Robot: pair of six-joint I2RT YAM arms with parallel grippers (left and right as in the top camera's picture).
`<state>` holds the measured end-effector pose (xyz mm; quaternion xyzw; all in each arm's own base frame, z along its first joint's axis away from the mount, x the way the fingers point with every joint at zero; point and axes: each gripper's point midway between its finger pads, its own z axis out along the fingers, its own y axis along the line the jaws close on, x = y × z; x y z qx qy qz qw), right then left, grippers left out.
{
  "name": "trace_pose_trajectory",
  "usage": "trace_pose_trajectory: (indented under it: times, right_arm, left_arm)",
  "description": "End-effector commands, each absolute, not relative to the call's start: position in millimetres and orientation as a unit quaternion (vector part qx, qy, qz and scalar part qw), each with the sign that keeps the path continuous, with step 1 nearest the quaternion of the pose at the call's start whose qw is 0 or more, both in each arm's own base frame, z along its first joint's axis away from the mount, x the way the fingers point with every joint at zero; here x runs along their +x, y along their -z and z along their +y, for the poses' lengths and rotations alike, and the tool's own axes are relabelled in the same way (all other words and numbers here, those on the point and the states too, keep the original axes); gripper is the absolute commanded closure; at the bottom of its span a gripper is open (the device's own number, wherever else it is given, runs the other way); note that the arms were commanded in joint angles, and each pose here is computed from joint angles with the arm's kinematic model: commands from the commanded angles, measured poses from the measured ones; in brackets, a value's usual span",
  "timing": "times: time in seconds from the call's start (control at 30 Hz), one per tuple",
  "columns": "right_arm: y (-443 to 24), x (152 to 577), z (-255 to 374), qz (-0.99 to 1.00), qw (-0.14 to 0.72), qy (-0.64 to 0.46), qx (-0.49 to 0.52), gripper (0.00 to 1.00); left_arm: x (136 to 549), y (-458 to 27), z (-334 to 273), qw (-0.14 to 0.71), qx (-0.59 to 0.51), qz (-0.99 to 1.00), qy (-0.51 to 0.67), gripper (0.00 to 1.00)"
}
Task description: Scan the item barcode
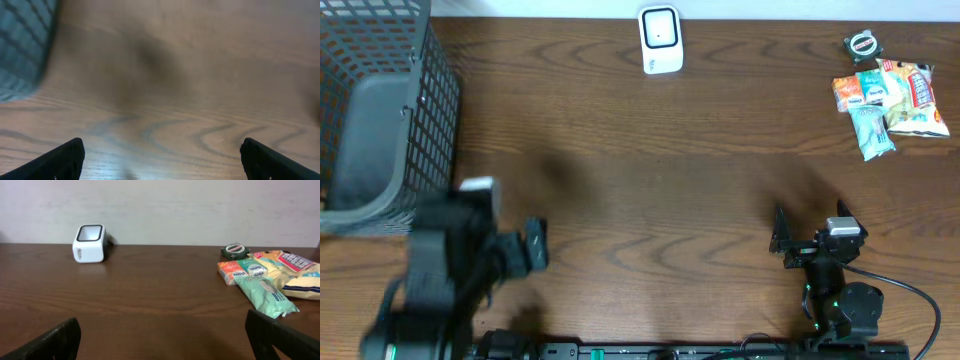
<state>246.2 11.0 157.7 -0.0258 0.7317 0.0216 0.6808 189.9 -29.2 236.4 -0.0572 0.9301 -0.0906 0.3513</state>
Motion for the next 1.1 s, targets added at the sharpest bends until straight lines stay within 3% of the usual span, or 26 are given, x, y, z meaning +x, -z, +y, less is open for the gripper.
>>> trace_pose_trajectory:
  times: [0.0,0.23,1.07]
  right_arm:
    - [-158,246,12,0.731,0.681,-0.023,-0.027,0.01]
    - [-158,246,12,0.731,0.681,-0.023,-0.027,0.01]
    - [-157,246,12,0.732,0.681,-0.023,-0.027,0.01]
  left_arm:
    - [165,-244,-21,0.403,-0.047,0.911,0.075,0.02]
    - [151,-223,-19,0.438,-0.030,0.896,0.073,0.02]
    - [233,-185,-27,0.666,-0.019,0.739,0.100,0.02]
